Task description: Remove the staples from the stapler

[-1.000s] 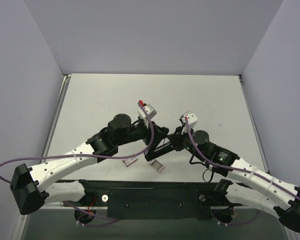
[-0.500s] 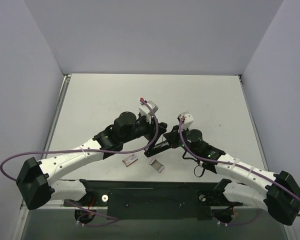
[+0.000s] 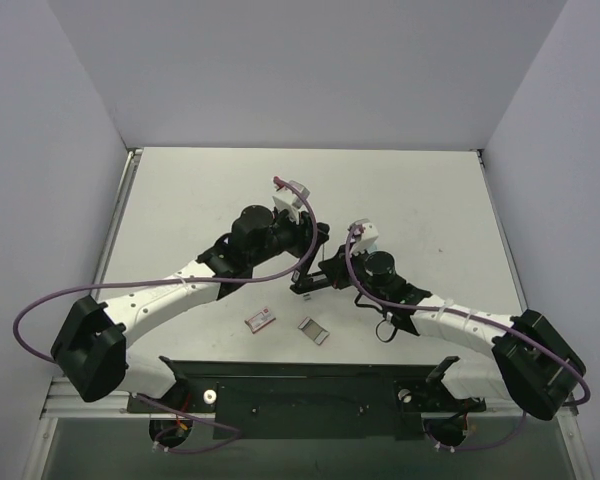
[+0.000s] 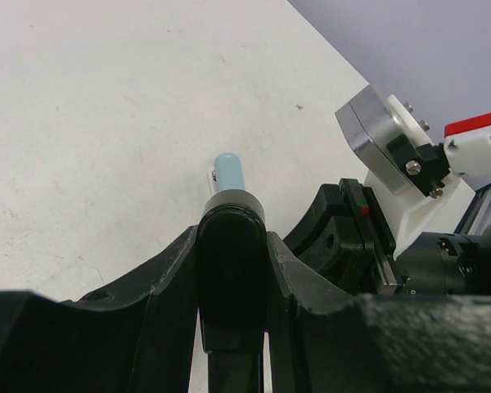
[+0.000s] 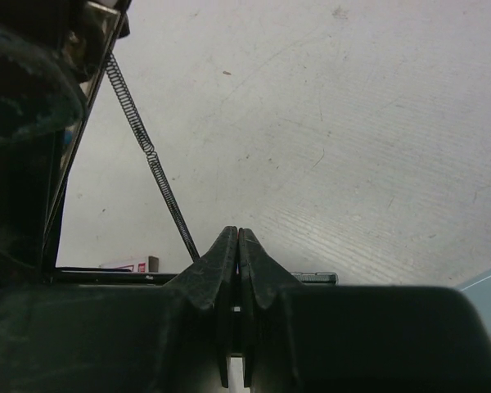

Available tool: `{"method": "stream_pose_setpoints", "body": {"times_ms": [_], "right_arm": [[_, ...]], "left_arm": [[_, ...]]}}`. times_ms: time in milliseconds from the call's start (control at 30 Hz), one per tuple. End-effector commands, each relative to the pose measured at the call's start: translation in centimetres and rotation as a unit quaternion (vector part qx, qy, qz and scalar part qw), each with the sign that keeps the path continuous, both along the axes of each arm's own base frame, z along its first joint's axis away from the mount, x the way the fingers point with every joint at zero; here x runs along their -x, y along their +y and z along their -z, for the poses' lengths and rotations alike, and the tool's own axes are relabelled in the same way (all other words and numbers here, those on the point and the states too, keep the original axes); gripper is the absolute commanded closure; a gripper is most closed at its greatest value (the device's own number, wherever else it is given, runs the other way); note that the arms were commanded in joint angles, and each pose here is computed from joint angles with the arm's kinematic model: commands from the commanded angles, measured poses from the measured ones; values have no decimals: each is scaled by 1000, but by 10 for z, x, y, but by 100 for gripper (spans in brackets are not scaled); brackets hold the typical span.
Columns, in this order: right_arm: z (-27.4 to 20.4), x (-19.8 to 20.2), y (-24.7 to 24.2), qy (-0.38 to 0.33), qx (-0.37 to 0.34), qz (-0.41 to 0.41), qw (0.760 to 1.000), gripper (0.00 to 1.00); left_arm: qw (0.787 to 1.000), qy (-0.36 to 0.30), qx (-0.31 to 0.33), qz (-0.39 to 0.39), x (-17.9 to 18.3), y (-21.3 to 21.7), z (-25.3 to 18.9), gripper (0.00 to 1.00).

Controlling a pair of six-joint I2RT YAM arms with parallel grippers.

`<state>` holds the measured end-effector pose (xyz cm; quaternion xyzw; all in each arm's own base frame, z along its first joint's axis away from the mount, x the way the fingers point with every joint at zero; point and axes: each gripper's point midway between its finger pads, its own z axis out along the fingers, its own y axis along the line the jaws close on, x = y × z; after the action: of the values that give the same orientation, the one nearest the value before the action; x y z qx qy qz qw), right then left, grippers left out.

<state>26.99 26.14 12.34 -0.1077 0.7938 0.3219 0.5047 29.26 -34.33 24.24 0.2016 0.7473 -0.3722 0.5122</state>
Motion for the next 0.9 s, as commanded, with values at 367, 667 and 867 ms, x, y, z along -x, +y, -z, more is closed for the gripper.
{"method": "stream_pose_setpoints", "body": {"times_ms": [367, 667, 867], "right_arm": [[17, -11, 26, 39, -57, -28, 997, 100], [8, -20, 42, 35, -73, -44, 996, 100], [-2, -29, 49, 20, -75, -49, 996, 100]], "left_arm": [[981, -124, 150, -28, -64, -10, -118, 100], [980, -121, 155, -25, -83, -21, -114, 100], [983, -109, 149, -18, -93, -30, -102, 100]]}}
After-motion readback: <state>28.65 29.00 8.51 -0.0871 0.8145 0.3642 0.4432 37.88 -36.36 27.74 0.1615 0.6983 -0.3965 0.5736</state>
